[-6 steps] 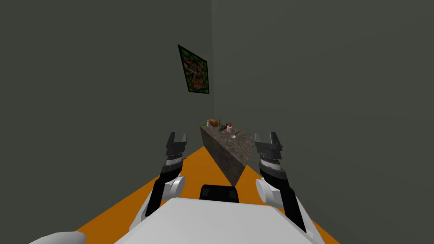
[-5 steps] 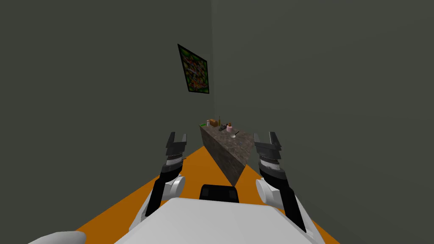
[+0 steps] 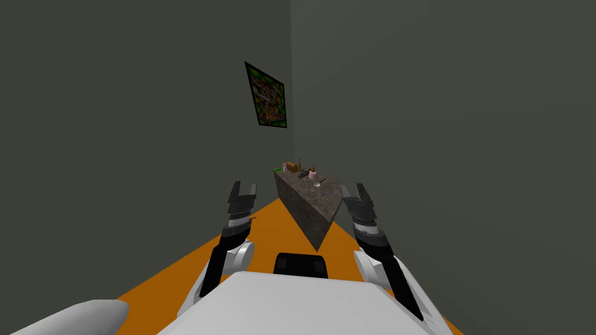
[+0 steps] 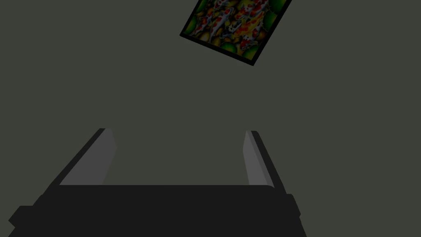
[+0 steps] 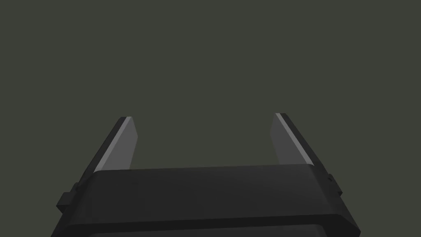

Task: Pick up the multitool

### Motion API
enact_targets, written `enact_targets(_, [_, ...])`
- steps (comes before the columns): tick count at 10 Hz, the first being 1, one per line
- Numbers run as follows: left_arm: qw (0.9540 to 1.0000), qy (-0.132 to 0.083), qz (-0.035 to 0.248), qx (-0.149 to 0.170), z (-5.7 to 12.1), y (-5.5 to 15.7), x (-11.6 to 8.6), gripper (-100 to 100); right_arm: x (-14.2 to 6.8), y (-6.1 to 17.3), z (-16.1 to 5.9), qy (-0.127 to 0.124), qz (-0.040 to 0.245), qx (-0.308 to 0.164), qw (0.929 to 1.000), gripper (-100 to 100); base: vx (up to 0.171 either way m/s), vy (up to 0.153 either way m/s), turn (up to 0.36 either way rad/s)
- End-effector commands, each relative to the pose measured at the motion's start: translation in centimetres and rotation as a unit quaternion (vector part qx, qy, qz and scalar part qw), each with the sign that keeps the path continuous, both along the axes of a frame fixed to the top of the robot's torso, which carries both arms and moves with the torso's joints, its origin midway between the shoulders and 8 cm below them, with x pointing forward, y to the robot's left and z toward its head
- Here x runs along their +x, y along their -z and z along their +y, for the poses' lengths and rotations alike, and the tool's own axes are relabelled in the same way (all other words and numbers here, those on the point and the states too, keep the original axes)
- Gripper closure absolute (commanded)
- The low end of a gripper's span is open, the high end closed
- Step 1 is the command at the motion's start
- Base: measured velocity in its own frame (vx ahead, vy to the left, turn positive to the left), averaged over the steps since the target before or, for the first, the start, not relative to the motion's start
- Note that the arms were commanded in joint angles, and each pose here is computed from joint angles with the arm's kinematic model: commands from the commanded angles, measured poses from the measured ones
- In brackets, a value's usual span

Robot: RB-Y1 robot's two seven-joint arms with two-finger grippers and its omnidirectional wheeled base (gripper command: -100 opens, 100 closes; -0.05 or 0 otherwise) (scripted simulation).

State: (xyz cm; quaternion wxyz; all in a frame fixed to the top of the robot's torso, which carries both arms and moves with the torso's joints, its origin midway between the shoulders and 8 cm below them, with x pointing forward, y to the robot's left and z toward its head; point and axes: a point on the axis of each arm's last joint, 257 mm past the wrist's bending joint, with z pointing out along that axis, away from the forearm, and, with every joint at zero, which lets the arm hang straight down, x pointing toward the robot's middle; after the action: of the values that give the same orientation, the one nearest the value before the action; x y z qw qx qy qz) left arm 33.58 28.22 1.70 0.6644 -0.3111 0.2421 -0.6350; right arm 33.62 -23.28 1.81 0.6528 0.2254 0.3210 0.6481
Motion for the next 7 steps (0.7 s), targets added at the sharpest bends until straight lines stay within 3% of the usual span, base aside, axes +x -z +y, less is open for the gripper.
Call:
enact_targets(1, [1.0, 0.0, 0.0, 0.0, 0.0, 0.0, 0.0, 0, 0.2, 0.5, 0.9, -0.009, 0.004, -0.022, 0.9997, -100, -0.047, -0.116, 0.019])
enact_targets(3, [1.0, 0.0, 0.0, 0.0, 0.0, 0.0, 0.0, 0, 0.4, 2.4, 3.1, -0.029, 0.014, -0.078, 0.9965, -100, -0.05, -0.122, 0.054])
enact_targets(6, [1.0, 0.0, 0.0, 0.0, 0.0, 0.0, 0.0, 0, 0.4, 3.8, 4.4, -0.046, 0.022, -0.124, 0.991, -100, -0.041, -0.11, 0.051])
enact_targets(7, [1.0, 0.0, 0.0, 0.0, 0.0, 0.0, 0.0, 0, 0.3, 5.2, 5.6, -0.058, 0.028, -0.159, 0.9851, -100, -0.045, -0.12, 0.087])
